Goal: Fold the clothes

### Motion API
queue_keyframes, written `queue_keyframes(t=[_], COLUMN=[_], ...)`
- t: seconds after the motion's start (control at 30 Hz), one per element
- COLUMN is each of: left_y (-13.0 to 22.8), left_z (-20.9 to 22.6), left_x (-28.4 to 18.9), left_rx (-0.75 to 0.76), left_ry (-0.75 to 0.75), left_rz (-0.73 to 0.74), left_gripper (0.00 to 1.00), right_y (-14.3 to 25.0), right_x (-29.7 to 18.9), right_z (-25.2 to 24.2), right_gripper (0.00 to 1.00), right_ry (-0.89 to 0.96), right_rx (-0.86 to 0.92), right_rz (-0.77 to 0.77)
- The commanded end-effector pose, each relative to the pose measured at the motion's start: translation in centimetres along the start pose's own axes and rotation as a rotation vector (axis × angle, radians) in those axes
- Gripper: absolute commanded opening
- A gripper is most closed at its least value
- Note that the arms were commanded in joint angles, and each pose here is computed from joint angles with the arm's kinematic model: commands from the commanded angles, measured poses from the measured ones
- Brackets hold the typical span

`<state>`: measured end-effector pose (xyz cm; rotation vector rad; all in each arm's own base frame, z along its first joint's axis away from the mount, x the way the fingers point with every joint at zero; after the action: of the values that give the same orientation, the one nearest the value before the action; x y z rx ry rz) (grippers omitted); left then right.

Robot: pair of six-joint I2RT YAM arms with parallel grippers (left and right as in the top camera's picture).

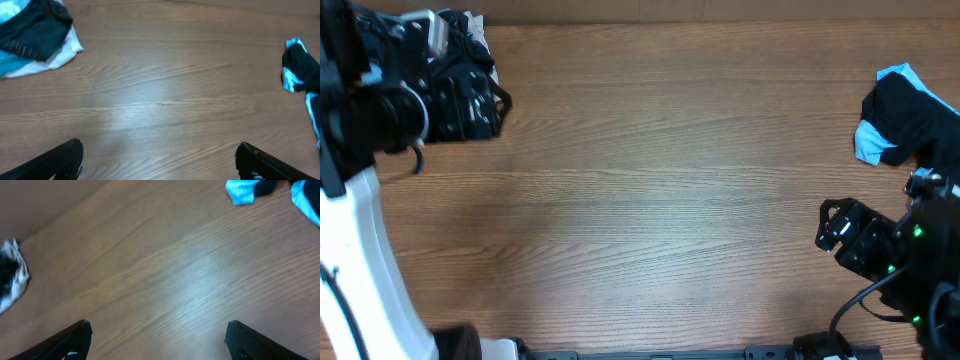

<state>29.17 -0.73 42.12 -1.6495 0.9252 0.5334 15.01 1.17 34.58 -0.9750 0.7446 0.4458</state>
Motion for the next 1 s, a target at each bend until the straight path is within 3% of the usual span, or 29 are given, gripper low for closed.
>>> queue_keyframes(t=[0.0,0.1,0.27,0.97], left_y=[2.1,2.4,2.2,3.6], left_z=[-0.7,-0.5,0.6,4.4], left_x=[0.7,2.1,5.1,15.2], left_rx=[0.062,0.092,0.092,-0.004], left_ry=[-0.013,-0.014,-0.014,-0.013], left_rz=[0.001,-0.053,-0.075,0.194], left_gripper=[1.0,1.0,1.0,1.0], right_y=[0.8,0.7,-0.3,-0.7], right_x=[1.9,3.3,4.8,5.7], right_z=[-1.5,-1.8,-1.6,-1.1], right_gripper=[0.9,1.0,1.0,1.0], right_ry=[0.035,0.026,0.042,0.05], right_rx=[0.055,0.062,0.068,0.066], right_rz=[-0.065,-0.126,-0.177,-0.165])
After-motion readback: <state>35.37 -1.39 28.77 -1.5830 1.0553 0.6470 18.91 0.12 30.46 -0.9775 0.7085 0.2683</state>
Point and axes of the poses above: each gripper's point midway between its finger pads, its own x axis out along the fingers, its own z axis along the line the jaws close on, y = z × x, the point moved 4 cm from there along -x, back along the fingers, and after that the axes turned 1 degree about x, right-handed, at the moved point
